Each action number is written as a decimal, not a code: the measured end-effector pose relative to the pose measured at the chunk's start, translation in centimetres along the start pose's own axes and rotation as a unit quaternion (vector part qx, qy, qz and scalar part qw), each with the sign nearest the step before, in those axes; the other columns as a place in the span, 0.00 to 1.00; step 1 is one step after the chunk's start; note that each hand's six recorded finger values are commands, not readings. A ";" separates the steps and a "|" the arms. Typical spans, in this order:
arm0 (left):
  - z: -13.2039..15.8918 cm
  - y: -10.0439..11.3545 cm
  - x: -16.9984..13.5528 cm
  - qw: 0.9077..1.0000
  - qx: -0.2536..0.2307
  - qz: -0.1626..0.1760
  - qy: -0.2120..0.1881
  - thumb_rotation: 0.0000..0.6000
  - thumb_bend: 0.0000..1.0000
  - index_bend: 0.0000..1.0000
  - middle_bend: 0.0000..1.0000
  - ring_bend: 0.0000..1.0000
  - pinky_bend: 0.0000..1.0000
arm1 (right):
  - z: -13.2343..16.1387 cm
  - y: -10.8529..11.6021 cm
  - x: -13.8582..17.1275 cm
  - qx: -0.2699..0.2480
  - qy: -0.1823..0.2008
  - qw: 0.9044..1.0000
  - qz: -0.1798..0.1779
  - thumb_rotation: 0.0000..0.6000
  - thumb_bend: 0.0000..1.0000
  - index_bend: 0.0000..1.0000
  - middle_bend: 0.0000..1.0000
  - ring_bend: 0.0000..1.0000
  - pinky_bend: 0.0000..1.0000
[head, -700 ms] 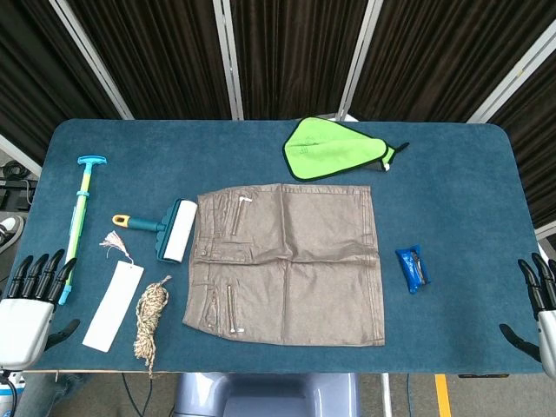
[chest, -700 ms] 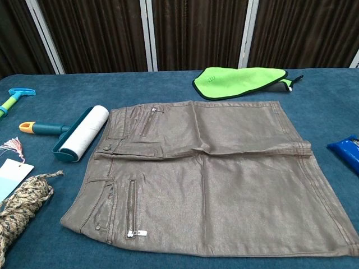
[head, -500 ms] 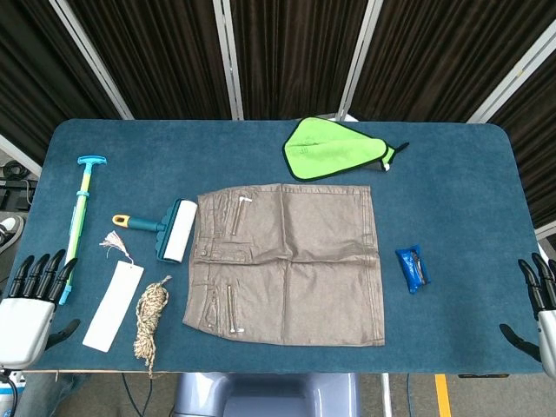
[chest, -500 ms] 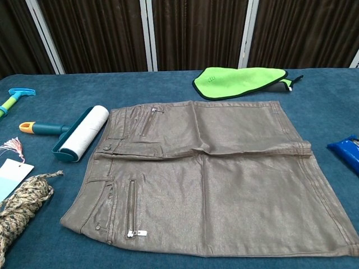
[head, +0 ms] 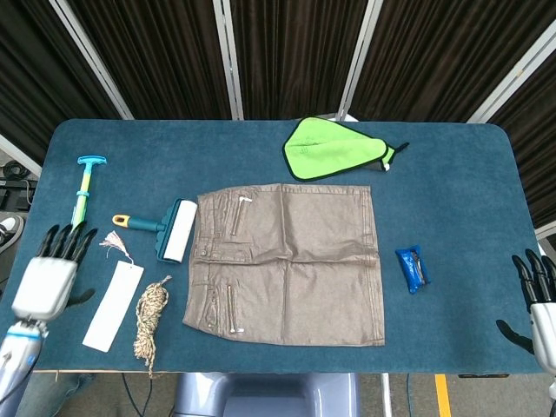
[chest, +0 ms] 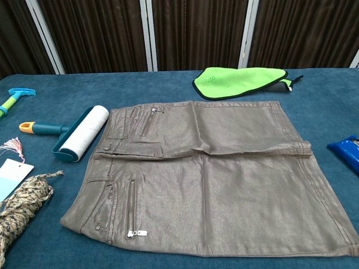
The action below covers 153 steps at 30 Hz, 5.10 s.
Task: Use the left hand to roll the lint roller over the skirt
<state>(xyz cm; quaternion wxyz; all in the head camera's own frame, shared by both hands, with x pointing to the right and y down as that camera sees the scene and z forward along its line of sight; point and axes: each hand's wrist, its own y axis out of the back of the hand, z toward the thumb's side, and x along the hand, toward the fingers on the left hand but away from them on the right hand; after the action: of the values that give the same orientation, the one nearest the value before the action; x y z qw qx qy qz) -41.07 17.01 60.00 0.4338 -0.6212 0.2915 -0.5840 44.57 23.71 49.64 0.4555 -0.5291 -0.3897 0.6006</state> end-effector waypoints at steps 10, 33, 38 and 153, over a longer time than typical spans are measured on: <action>0.4 -4.6 9.8 0.999 0.020 -0.049 -0.009 1.00 0.42 0.16 0.08 0.00 0.02 | -0.2 -0.9 -0.9 0.019 -0.022 1.000 0.010 1.00 0.00 0.00 0.00 0.00 0.00; 3.7 -11.0 15.2 0.994 -0.060 -0.085 -0.015 1.00 0.48 0.23 0.16 0.10 0.16 | -1.0 -1.7 -1.3 0.025 -0.039 0.999 0.027 1.00 0.00 0.00 0.00 0.00 0.00; 4.6 -11.3 15.6 0.995 -0.061 -0.081 -0.016 1.00 0.50 0.25 0.20 0.15 0.23 | -1.2 -1.9 -1.4 0.027 -0.043 0.998 0.030 1.00 0.00 0.00 0.00 0.00 0.00; 19.5 -2.1 15.8 0.948 0.258 -0.081 -0.170 1.00 0.92 0.72 0.54 0.42 0.49 | -2.7 -1.0 -2.7 -0.018 -0.065 0.997 0.039 1.00 0.00 0.00 0.00 0.00 0.00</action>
<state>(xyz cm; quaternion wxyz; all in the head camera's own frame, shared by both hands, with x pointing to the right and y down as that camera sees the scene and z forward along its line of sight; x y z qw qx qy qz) -19.98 8.11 70.41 0.5733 -0.5994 0.0012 -0.5586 47.46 21.39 50.95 0.3957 -0.5115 -0.4083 0.6442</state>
